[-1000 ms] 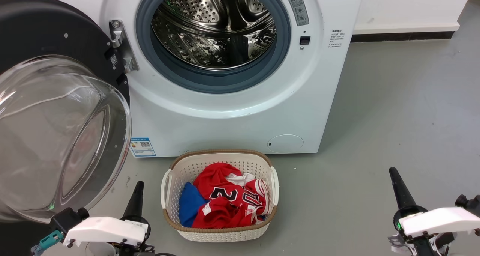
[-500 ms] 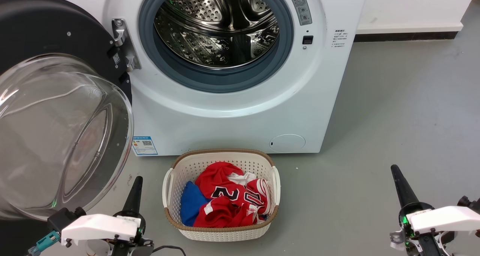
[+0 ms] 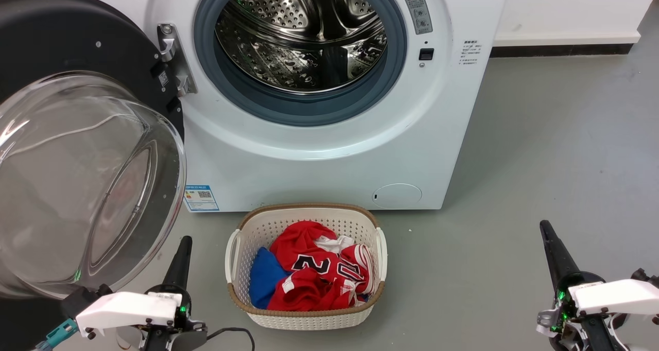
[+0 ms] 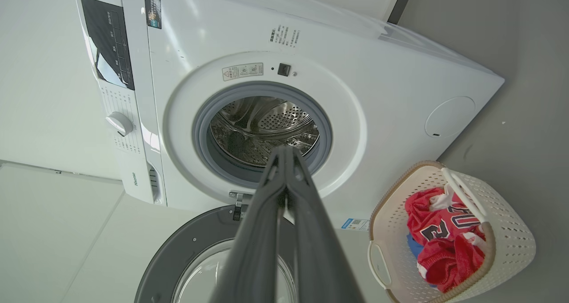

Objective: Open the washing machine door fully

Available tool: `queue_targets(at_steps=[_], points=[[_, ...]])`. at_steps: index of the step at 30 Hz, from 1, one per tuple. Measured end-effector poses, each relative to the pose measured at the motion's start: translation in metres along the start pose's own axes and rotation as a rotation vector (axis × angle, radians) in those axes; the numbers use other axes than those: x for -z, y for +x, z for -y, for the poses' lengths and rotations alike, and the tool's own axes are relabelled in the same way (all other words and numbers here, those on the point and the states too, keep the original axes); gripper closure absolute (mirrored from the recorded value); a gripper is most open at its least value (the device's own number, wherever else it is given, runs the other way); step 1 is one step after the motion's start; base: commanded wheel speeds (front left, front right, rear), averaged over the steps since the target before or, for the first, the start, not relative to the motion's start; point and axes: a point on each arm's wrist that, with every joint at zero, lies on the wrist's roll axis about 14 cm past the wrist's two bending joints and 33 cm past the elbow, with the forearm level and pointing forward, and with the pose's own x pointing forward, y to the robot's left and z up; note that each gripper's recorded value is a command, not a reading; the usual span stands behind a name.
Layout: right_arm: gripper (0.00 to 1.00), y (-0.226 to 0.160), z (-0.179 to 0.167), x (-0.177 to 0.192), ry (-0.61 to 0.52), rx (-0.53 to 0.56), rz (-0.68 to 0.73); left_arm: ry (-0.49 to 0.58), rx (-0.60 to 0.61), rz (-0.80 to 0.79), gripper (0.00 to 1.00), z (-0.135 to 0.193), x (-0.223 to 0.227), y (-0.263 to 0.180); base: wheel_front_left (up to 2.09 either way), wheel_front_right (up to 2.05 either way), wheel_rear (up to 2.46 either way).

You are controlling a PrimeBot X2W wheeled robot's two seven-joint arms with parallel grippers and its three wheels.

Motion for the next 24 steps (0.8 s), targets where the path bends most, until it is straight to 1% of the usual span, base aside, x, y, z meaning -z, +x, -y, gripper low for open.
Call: queue_targets(at_steps=[24], points=[[1.0,0.0067,-0.0051,-0.0003,0.189,-0.022,0.0,-0.185,0.045,0.031,1.0,0.0063,-0.0105,0.0005,0.0,0.0,0.0]])
